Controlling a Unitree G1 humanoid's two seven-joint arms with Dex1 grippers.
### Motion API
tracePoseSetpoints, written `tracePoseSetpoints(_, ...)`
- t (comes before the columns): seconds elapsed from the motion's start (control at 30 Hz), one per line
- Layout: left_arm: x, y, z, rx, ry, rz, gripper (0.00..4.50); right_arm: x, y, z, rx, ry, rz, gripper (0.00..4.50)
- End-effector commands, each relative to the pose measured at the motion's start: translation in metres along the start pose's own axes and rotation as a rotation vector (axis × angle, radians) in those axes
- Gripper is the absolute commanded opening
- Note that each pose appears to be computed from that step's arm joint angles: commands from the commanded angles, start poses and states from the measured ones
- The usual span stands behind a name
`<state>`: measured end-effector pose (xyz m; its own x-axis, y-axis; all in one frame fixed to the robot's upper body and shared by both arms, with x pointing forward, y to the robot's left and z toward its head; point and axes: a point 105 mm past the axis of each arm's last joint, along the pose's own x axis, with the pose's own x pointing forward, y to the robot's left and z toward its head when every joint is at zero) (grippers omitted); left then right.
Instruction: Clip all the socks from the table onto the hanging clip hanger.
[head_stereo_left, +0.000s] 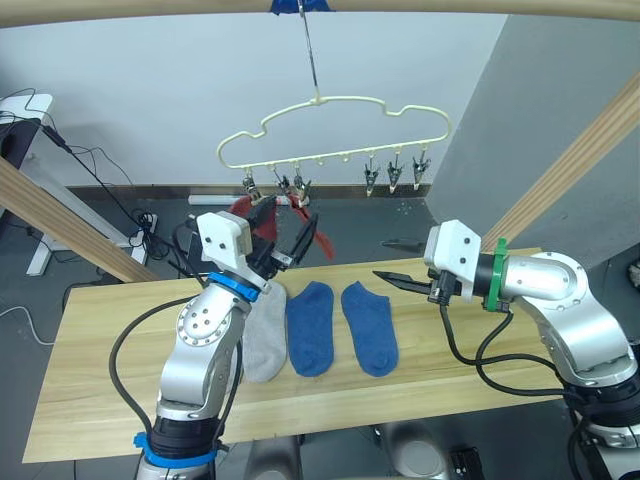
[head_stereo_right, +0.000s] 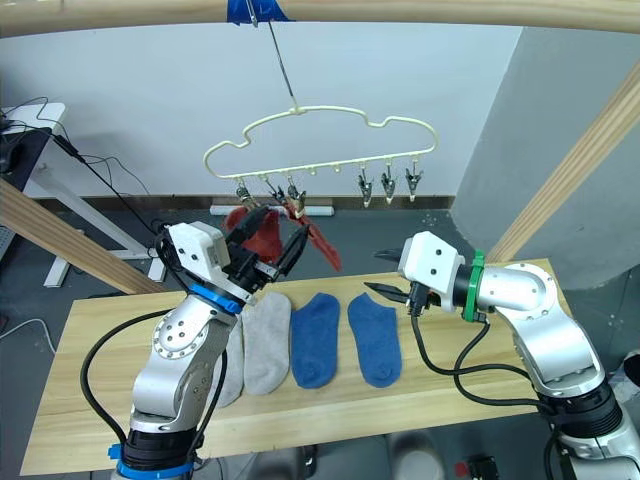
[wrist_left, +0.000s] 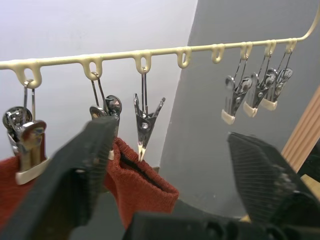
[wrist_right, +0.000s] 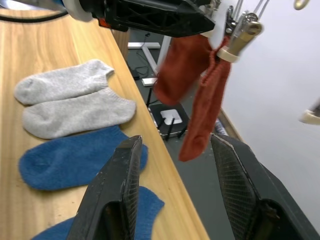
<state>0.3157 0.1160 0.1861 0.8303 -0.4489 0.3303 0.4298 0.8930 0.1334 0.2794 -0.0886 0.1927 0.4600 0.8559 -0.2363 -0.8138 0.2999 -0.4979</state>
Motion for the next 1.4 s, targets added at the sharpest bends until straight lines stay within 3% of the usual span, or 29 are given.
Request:
tracePoseSetpoints(0.03, 0.009, -0.009, 0.004, 0.018, -0.035, -0.020, 2.36, -0.010, -0.007, 0.017, -0.034, -0.031, -0.046, 2.26)
tracePoseSetpoints(0.63, 0.028, 0.006, 0.001, 0.016, -0.077, 0.078, 2.36, -0.015, -0.011, 0.015, -0.003, -0.010, -0.095, 2.26)
tracePoseSetpoints(1.03, 0.035, 0.010, 0.005, 0.017, -0.104, 0.112, 2.36, -0.015, -0.013, 0.031, 0.068, -0.109, -0.093, 2.26)
tracePoseSetpoints(1.4, 0.039, 0.018, 0.007, 0.031, -0.114, 0.145, 2.36, -0.015, -0.013, 0.031, 0.070, -0.100, -0.095, 2.26)
